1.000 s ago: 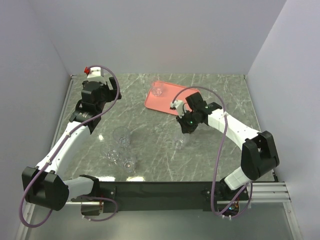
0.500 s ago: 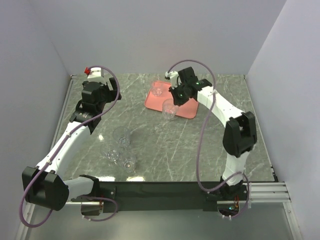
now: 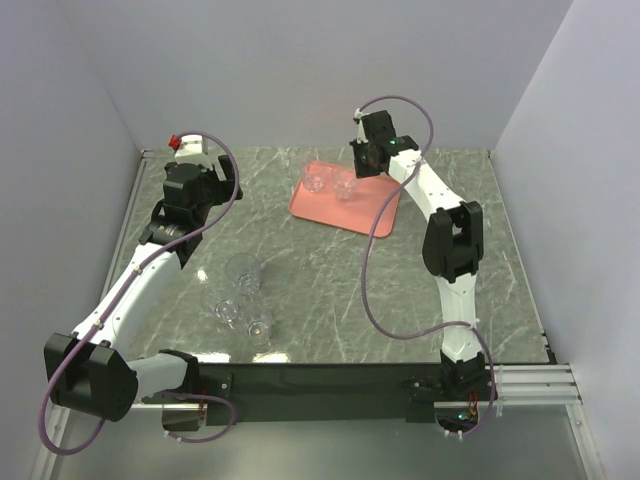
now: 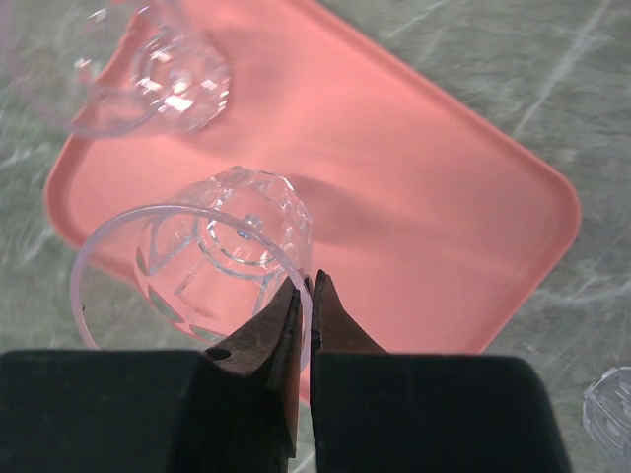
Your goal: Place the glasses into the tray
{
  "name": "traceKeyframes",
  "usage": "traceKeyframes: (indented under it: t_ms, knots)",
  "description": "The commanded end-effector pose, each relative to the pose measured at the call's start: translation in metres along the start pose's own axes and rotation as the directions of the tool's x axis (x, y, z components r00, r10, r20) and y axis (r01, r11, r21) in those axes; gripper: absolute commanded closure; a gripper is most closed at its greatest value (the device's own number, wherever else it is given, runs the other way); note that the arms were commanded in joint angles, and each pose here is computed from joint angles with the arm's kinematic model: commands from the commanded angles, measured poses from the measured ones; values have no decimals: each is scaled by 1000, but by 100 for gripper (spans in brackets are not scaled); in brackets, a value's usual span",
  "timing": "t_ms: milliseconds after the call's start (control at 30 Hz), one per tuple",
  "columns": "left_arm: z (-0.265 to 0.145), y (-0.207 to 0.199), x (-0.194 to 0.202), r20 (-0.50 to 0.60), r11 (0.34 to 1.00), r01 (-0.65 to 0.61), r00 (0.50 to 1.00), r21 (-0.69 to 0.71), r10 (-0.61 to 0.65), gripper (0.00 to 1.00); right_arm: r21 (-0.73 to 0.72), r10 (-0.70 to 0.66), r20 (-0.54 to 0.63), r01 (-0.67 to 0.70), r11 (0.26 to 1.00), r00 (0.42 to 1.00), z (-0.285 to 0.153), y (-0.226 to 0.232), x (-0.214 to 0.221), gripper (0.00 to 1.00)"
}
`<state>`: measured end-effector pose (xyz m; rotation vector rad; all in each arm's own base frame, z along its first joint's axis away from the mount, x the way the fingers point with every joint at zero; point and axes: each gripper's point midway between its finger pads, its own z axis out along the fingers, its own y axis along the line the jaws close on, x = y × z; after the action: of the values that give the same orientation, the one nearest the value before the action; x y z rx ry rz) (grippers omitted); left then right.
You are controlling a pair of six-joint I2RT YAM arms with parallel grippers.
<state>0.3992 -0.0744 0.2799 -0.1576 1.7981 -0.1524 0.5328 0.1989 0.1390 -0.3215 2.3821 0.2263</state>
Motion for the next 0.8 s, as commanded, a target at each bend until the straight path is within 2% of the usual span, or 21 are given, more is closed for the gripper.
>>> traceKeyframes:
  t_ms: [0,233,467,767]
  knots:
    - [-1,-1,-12,43,1000,-7,999,3,7,11,74,98,122,-107,992,988,-2,-13,-38,100]
    - [0,-2,-10,39,1000,-5,999,5,5,12,81,130,181,-147,986,975,10,-16,-55,100]
    - [-1,-1,-11,45,1000,-2,999,2,2,12,96,141,163,-158,983,977,34,-19,-47,100]
    - [-1,-3,-11,41,1000,0,999,9,-1,12,83,116,170,-132,988,979,45,-12,-50,100]
